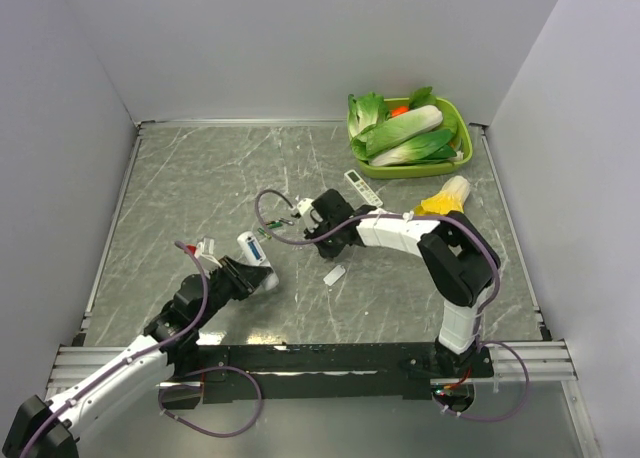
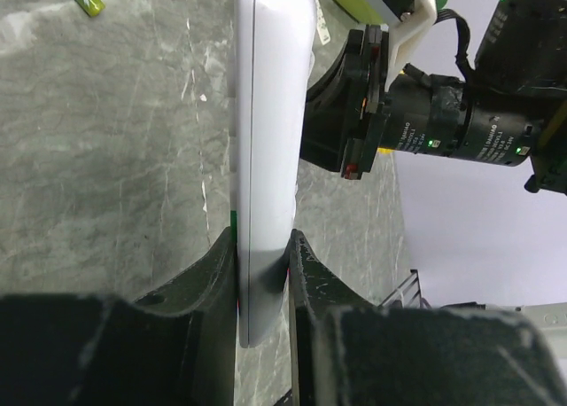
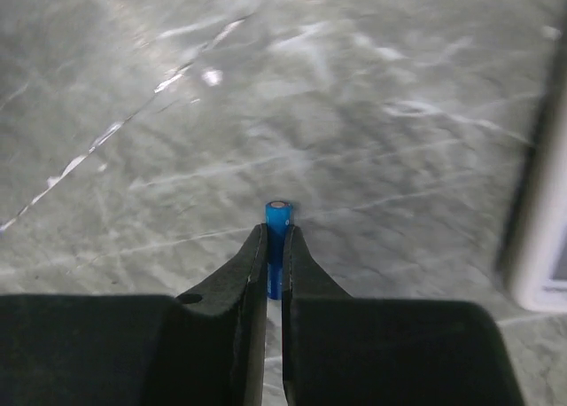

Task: Load the batteries into the remote control
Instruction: Move the battery to the center of the board.

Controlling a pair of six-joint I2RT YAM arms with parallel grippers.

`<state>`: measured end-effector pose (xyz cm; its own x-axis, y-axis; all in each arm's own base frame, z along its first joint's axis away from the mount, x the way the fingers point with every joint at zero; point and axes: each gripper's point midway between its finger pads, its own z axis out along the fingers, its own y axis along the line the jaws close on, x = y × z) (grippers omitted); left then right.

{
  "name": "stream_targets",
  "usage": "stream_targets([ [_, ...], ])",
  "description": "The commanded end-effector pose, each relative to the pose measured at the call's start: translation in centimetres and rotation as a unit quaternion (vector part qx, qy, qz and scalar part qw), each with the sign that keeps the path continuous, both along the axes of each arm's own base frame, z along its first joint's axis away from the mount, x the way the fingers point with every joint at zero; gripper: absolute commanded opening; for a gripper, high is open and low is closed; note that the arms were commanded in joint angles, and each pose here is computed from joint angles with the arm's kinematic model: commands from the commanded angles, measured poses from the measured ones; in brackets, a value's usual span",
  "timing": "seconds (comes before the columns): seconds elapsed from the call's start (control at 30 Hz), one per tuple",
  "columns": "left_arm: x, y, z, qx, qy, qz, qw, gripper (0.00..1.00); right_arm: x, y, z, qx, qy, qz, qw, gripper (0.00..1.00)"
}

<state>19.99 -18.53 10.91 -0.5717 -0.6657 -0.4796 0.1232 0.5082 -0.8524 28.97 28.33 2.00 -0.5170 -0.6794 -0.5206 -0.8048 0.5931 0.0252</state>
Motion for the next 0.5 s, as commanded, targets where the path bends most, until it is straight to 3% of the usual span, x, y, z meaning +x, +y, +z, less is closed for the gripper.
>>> stream_targets([
  [0.0,-0.5,0.0,-0.8,0.001,0.001,-0.012,1.0,0.01,-0.6,2.6,0.3,0.007,-0.026,0.079,0.997,0.06],
  [0.07,-0.6,0.0,-0.7,0.001,0.0,-0.014,1.0,0.01,-1.0,3.0,-0.3,-0.004,-0.02,0.103,0.995,0.07],
  [0.27,-0.8,-0.2,-0.7,0.0,0.0,-0.02,1.0,0.01,-1.7,2.9,-0.8,-0.024,-0.016,0.119,0.992,0.23],
  [0.4,-0.8,-0.2,-0.7,-0.001,0.0,-0.021,1.0,0.01,-2.3,2.6,-0.3,-0.019,-0.013,0.112,0.993,0.41],
  [0.47,-0.8,-0.2,-0.7,0.001,-0.001,-0.021,1.0,0.01,-2.5,2.4,0.2,-0.017,-0.012,0.108,0.994,0.45],
])
